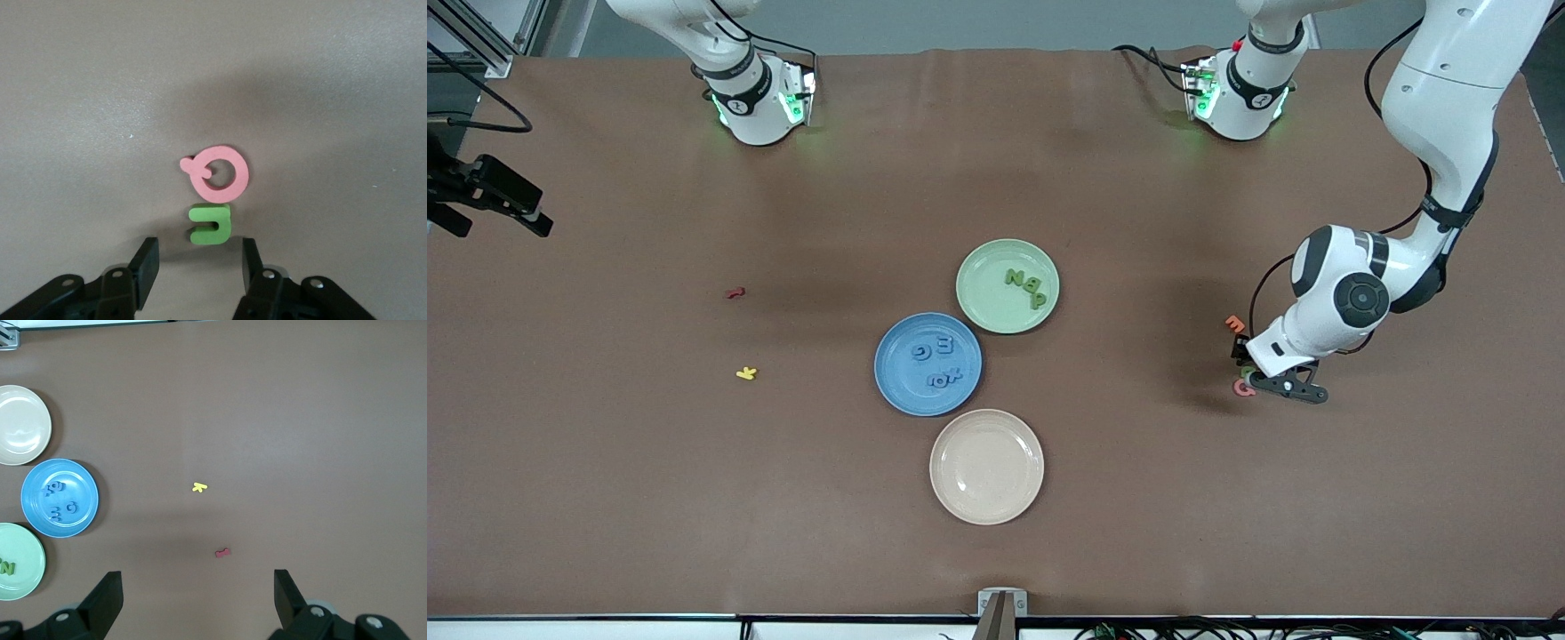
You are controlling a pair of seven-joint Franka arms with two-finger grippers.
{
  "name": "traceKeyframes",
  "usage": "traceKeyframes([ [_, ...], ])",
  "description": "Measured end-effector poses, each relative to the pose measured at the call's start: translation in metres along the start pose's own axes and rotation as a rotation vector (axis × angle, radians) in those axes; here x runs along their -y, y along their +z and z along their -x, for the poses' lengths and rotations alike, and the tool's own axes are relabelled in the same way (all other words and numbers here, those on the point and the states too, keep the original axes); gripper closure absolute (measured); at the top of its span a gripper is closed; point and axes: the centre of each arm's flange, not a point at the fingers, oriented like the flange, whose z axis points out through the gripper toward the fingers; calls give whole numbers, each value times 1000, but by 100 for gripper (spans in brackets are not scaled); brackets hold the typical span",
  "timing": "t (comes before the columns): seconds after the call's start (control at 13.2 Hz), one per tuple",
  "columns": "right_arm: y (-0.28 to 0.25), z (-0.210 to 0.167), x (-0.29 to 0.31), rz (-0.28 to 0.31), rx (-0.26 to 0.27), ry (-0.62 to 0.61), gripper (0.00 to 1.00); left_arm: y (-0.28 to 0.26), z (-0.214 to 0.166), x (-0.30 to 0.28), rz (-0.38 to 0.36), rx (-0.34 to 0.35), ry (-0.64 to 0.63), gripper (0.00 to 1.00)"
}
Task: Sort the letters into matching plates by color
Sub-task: 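Lower the left gripper and grasp the green u beside the pink letter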
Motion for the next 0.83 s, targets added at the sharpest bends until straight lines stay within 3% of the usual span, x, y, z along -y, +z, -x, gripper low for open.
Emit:
traceKeyframes([
  [0.83, 0, 0, 0, 0, 0, 0, 0, 0, -9, 0, 3, -20, -1, 47],
])
